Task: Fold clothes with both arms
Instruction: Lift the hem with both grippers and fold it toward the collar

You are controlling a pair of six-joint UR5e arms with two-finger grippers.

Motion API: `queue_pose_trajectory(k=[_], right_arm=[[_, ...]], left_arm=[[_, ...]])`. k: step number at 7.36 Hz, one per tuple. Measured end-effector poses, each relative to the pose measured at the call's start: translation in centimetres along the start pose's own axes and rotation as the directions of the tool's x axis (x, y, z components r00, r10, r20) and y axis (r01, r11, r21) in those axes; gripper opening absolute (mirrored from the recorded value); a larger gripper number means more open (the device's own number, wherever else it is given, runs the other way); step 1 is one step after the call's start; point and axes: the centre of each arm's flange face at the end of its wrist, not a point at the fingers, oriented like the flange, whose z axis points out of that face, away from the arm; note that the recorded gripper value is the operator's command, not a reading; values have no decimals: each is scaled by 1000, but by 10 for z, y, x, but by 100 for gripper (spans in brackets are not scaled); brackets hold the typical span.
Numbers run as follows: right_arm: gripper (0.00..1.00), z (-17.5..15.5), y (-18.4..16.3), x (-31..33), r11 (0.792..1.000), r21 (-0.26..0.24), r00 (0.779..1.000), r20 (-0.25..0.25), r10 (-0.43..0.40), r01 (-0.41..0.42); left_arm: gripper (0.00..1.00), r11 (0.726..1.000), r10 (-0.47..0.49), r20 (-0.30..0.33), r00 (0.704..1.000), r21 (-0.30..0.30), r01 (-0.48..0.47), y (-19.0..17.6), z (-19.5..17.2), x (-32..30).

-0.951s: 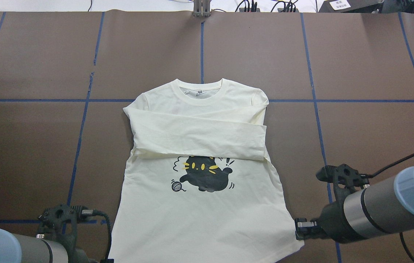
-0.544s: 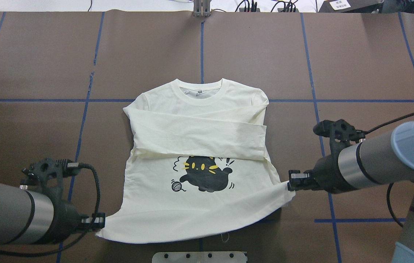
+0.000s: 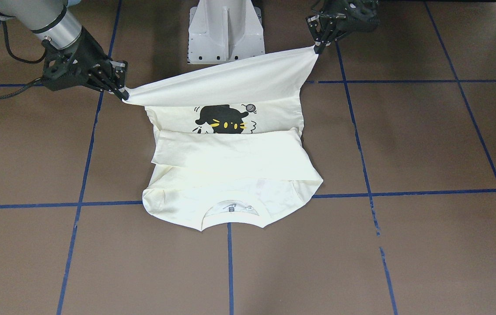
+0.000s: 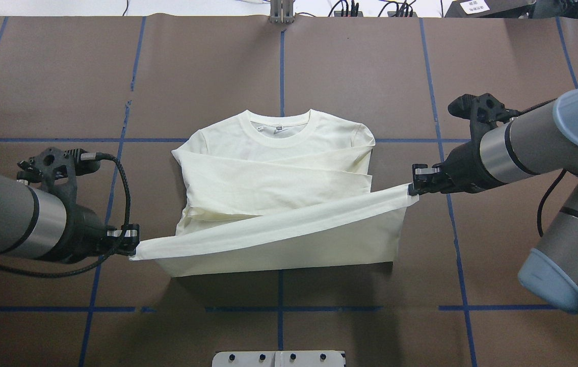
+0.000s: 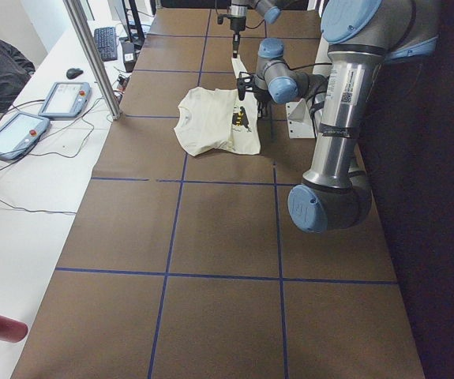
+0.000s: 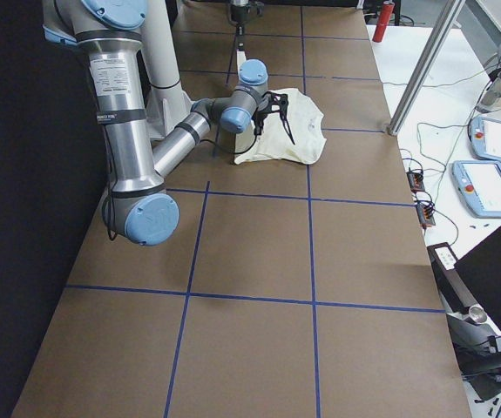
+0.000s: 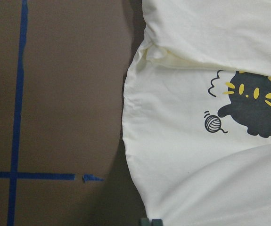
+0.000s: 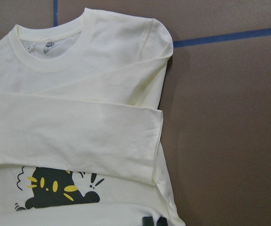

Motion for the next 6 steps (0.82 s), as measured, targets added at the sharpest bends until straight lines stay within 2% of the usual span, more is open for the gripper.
queue_pose_trajectory(k=[3,6], right_arm=[[0,8,-58,-19,998,49,1000,2,27,-28],[0,60,-138,-36,994,66,994,-65,92,-87]], left_arm=[[0,996,-53,14,998,75,52,-78,1,7],[0,990,-90,73,993,114,81,-155,44,15]])
